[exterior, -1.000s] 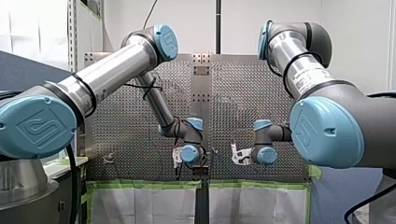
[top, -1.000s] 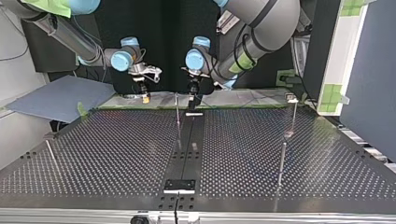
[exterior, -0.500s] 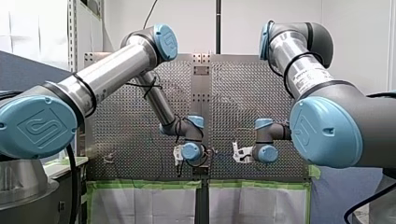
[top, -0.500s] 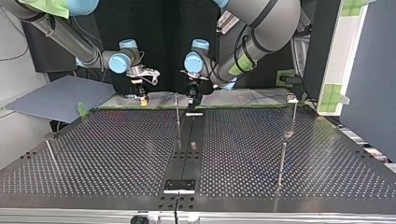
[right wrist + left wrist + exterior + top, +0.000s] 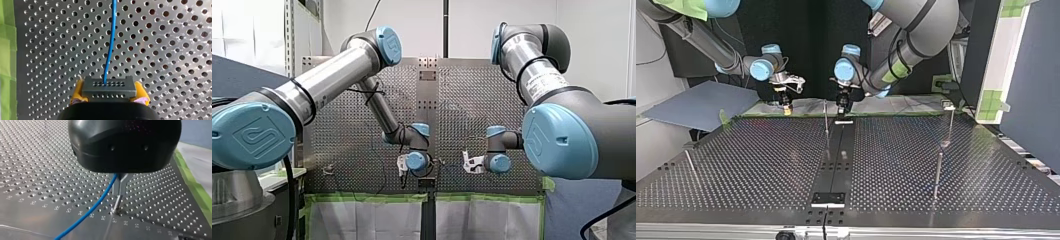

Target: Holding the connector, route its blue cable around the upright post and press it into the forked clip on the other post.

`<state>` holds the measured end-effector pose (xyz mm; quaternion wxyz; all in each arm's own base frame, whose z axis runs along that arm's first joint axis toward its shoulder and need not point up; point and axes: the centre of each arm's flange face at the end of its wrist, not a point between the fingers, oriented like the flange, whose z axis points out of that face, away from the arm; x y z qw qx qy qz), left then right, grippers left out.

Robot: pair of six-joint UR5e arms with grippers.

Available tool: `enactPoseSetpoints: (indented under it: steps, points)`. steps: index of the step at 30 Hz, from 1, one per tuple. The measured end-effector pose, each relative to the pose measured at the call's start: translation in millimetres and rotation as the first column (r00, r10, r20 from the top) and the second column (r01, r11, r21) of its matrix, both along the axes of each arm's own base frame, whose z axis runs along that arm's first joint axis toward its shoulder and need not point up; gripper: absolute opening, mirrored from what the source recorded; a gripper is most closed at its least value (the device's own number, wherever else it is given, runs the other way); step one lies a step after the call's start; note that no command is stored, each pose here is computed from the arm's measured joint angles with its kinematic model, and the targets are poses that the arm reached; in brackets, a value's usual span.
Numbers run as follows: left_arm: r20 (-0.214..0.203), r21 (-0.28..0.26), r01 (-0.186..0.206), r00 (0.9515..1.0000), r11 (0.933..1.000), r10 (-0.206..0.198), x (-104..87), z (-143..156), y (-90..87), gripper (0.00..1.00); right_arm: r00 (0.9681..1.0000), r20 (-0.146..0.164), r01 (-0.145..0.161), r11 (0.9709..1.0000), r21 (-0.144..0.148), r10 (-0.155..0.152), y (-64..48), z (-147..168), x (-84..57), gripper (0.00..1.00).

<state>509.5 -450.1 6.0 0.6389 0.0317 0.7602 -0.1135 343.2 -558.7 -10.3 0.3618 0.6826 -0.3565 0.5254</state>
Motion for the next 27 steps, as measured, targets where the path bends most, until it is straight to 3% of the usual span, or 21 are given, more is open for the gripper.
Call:
enactPoseSetpoints:
  steps: [16, 27]
  points:
    - [0.012, -0.008, -0.015, 0.9998, 0.9999, 0.015, 28.9, 23, -4.7, 0.02, 0.9999, 0.010, 0.003, 0.9998, -0.017, -0.003, -14.1, 7, -4.3, 0.00]
    - [0.010, -0.003, -0.021, 0.9997, 0.9998, 0.021, 37.6, 28, -1.8, 0.02, 0.9999, 0.016, 0.000, 0.9998, -0.022, 0.001, -19.2, 10, -7.1, 0.00]
